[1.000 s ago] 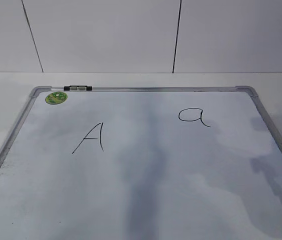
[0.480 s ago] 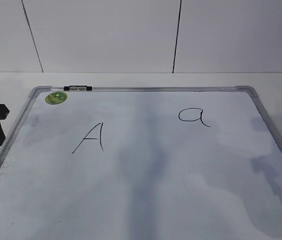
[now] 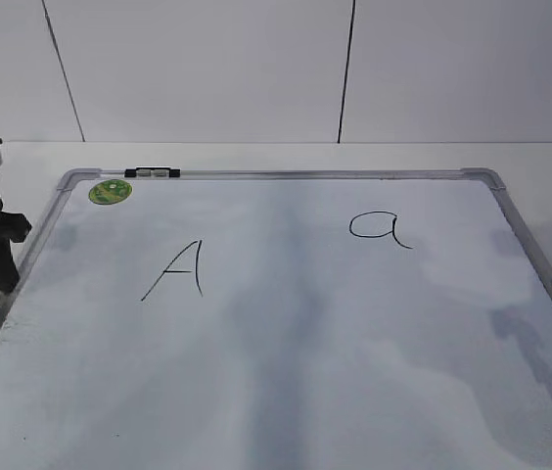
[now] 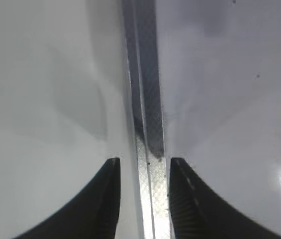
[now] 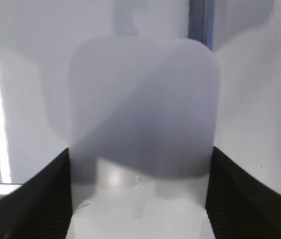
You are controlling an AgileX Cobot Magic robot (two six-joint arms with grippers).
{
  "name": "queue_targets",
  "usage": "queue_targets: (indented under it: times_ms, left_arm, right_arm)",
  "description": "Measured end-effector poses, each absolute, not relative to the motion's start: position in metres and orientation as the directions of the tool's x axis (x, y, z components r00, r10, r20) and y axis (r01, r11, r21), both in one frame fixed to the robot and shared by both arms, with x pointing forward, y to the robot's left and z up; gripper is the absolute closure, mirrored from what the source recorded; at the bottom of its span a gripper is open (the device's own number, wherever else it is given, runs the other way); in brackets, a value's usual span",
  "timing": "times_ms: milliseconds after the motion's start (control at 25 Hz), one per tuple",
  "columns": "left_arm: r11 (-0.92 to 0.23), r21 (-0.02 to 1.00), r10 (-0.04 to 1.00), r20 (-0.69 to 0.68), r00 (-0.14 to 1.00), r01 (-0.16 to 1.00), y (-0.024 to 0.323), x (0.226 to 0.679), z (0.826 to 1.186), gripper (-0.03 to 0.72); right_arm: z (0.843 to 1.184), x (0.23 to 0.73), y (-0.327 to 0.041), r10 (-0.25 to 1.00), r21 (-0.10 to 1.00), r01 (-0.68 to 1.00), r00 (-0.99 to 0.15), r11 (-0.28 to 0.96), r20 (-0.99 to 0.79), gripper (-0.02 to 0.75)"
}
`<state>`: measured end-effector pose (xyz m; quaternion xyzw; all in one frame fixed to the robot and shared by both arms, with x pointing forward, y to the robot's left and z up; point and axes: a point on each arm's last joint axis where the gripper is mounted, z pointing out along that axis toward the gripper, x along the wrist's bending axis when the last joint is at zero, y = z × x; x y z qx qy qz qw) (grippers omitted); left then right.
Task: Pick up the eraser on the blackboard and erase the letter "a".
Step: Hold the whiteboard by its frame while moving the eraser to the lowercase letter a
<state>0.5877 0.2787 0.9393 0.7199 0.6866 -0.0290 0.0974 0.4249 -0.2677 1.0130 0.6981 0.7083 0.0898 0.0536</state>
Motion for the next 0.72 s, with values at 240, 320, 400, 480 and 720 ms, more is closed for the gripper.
queue_targets:
  times_ms: [240,320,400,480,720]
  left_arm:
    - [-0.035,0.098,0.983,-0.178,0.052,0.995,0.2785,0.589,0.9359,0.456]
    - [-0.034,0.101,0.983,-0.177,0.052,0.994,0.2785,0.5892,0.9359,0.46]
    - [-0.034,0.103,0.983,-0.177,0.052,0.994,0.2785,0.5894,0.9359,0.461]
    - [-0.034,0.103,0.983,-0.177,0.052,0.994,0.2785,0.5894,0.9359,0.461]
    - [-0.035,0.109,0.983,-0.175,0.054,0.993,0.2786,0.59,0.9359,0.461]
  right_arm:
    - [1.013,0.4249,-0.2677,0.999,0.202,0.979,-0.02,0.009,0.049,0.167]
    - [1.013,0.4249,-0.2677,0.999,0.202,0.979,-0.018,0.007,0.05,0.167]
    - [1.013,0.4248,-0.2678,0.999,0.201,0.98,-0.018,0.007,0.05,0.167]
    - [1.0129,0.4247,-0.2678,0.999,0.2,0.98,-0.018,0.007,0.049,0.167]
    - [1.0129,0.4247,-0.2678,0.999,0.2,0.98,-0.018,0.007,0.049,0.167]
